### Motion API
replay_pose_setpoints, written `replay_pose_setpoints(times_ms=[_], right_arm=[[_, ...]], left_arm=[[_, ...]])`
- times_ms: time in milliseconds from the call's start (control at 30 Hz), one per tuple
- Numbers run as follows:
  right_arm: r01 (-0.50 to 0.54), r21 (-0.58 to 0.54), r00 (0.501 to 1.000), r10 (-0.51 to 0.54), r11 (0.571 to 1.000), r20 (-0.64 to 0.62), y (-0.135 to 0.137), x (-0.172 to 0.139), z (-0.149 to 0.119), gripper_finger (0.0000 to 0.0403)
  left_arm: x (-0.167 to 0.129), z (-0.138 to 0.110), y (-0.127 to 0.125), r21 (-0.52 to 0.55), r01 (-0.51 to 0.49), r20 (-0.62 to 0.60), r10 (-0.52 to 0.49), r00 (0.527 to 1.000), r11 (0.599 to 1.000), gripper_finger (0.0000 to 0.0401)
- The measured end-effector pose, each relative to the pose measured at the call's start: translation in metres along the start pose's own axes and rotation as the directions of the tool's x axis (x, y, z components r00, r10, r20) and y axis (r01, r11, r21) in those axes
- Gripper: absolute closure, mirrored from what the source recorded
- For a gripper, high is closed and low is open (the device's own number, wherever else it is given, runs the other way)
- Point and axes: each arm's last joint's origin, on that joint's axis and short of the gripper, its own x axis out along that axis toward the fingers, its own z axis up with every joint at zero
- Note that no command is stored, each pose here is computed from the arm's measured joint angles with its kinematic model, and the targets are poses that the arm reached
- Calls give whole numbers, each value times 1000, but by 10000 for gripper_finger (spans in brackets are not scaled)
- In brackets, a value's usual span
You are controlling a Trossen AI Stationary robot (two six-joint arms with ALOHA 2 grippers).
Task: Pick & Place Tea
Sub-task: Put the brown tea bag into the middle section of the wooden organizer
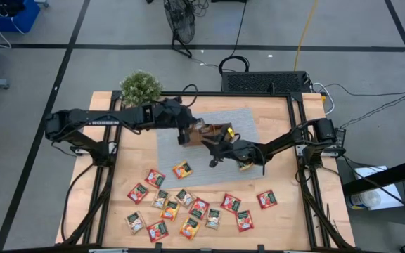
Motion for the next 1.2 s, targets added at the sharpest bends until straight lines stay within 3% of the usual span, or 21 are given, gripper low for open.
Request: replay_pose_setpoints(times_ms=[133,267,400,600,767,1200], right_arm=[[-22,102,998,29,995,-64,-8,-4,1,308],[-24,205,988,54,978,-142,-34,-17,14,308],[-20,268,973,81,963,-217,-53,-38,14,314],[5,333,982,58,943,-179,-59,-72,-10,320],[37,339,998,-18,940,-58,-66,-93,-19,321],[43,354,999,-31,934,-39,-69,-108,-29,326]], left_arm=[[2,-1,-2,62,13,-9,-13,1000,998,399],[20,-10,-8,108,80,-61,-74,995,991,399],[40,-12,-11,195,104,-23,-101,995,975,400],[69,-24,-12,280,143,-40,-137,990,949,400],[79,-30,-11,373,139,-55,-127,990,917,400],[86,-36,-5,372,128,-64,-113,992,919,400]])
